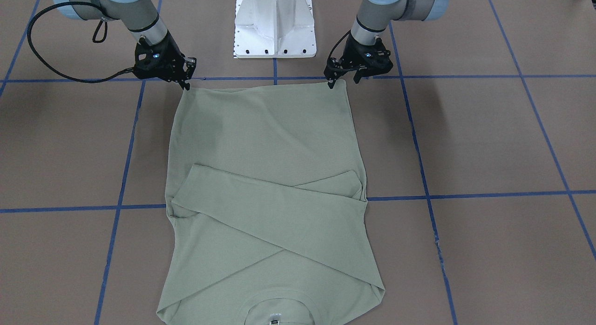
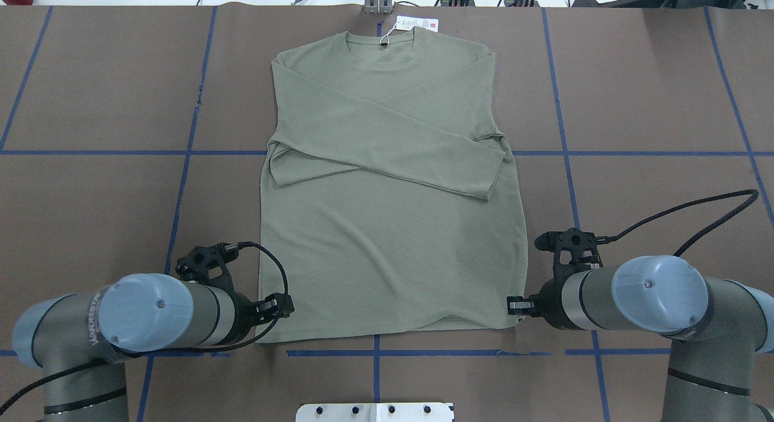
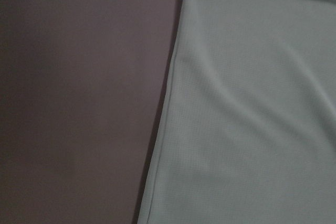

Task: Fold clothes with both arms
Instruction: 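Grasp the other hem corner with the left gripper near the robot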

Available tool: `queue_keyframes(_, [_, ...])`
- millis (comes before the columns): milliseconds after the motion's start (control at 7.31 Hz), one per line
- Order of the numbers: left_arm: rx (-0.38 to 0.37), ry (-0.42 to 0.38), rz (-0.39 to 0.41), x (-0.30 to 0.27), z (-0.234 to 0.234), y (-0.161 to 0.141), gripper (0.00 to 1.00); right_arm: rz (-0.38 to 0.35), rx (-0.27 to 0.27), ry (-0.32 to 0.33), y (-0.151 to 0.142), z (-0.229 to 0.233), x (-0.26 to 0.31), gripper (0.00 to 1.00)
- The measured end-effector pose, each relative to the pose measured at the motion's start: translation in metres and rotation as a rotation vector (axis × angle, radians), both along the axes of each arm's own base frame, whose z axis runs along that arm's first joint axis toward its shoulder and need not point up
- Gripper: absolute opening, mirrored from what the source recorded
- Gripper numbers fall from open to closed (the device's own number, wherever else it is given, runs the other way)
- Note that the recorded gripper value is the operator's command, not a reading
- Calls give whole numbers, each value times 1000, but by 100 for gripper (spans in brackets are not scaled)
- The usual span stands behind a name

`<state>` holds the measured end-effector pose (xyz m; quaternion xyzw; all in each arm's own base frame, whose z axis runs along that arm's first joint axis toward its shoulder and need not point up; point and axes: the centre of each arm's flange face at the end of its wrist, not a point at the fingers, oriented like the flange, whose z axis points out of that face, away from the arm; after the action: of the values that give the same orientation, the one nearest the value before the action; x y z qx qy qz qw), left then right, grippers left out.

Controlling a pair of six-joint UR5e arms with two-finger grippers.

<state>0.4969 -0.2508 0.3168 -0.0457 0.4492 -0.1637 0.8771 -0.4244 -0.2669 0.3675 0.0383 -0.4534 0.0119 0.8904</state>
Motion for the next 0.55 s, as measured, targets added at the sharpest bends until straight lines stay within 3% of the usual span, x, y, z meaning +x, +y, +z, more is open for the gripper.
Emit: queue_keyframes(547, [-7, -86, -6, 18, 6, 18, 82, 4, -1, -4, -2, -2, 2, 0])
